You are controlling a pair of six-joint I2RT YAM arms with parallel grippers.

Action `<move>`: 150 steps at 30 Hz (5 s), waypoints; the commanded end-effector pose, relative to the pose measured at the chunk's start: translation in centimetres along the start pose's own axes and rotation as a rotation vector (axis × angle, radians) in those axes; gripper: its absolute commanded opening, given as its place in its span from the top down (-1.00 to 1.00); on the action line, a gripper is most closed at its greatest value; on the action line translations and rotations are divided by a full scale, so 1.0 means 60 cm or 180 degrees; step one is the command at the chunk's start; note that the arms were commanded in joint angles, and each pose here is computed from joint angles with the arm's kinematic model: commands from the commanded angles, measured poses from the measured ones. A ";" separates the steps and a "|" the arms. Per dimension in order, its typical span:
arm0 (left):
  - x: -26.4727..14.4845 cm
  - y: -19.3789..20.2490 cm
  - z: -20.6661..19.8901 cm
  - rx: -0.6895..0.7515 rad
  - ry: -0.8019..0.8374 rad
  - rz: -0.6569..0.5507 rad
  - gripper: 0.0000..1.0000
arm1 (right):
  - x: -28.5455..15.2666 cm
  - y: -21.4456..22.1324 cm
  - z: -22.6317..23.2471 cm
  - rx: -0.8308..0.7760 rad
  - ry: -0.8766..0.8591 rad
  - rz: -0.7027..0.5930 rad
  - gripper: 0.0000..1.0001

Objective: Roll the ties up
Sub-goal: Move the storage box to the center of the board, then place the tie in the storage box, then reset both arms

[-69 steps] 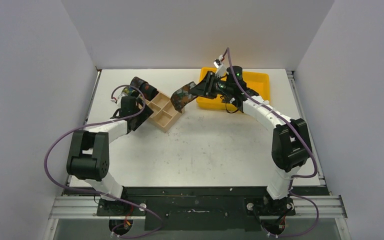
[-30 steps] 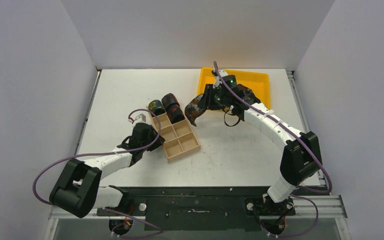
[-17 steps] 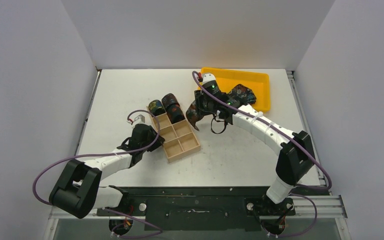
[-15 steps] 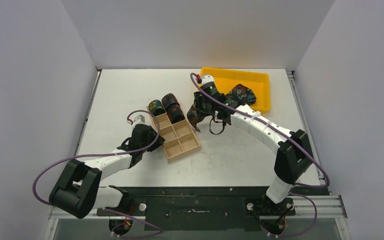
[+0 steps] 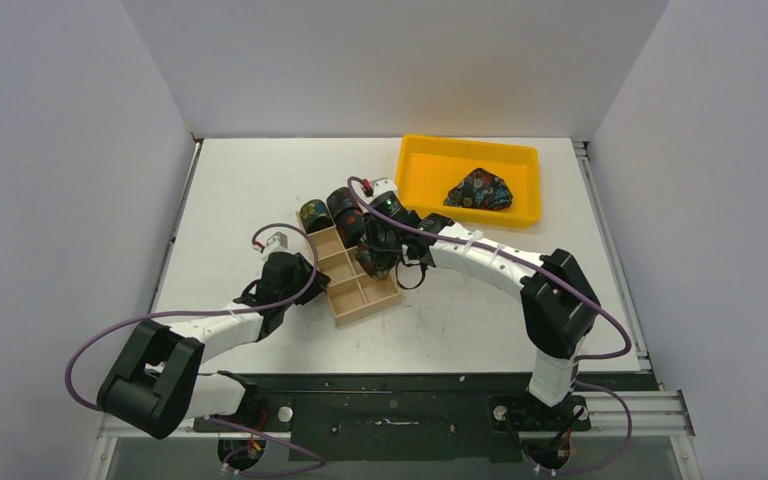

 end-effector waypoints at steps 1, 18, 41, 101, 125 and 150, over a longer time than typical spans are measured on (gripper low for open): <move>-0.007 0.034 0.028 -0.0014 -0.0095 0.0328 0.89 | 0.011 0.002 0.013 0.0167 -0.0072 -0.0164 0.89; -0.005 0.040 0.033 -0.0071 -0.0037 0.0348 0.91 | -0.038 -0.033 0.003 0.0010 0.0209 -0.0768 0.89; -0.003 0.038 0.030 -0.0076 -0.0027 0.0343 0.91 | -0.191 -0.103 -0.170 0.0203 0.0809 -0.1301 0.89; -0.008 0.053 0.030 -0.0304 0.0090 0.0497 0.91 | 0.068 0.135 0.005 0.1107 -0.0676 -0.0497 0.90; -0.021 0.033 0.018 -0.0084 -0.0011 0.0374 0.46 | 0.020 0.096 -0.029 0.0787 -0.0161 -0.0313 -0.40; -0.117 -0.027 -0.053 0.0076 0.0268 0.0082 -0.93 | -0.132 0.006 -0.072 0.0737 -0.0403 -0.1248 -0.82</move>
Point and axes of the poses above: each gripper's point midway between its finger pads, its own x axis out along the fingers, its own z axis along the line the jaws close on, y = z × x, the point moved 9 cm from there along -x, back along the fingers, and after that the axes turned 7 degrees about -x, right-handed, at the moved point
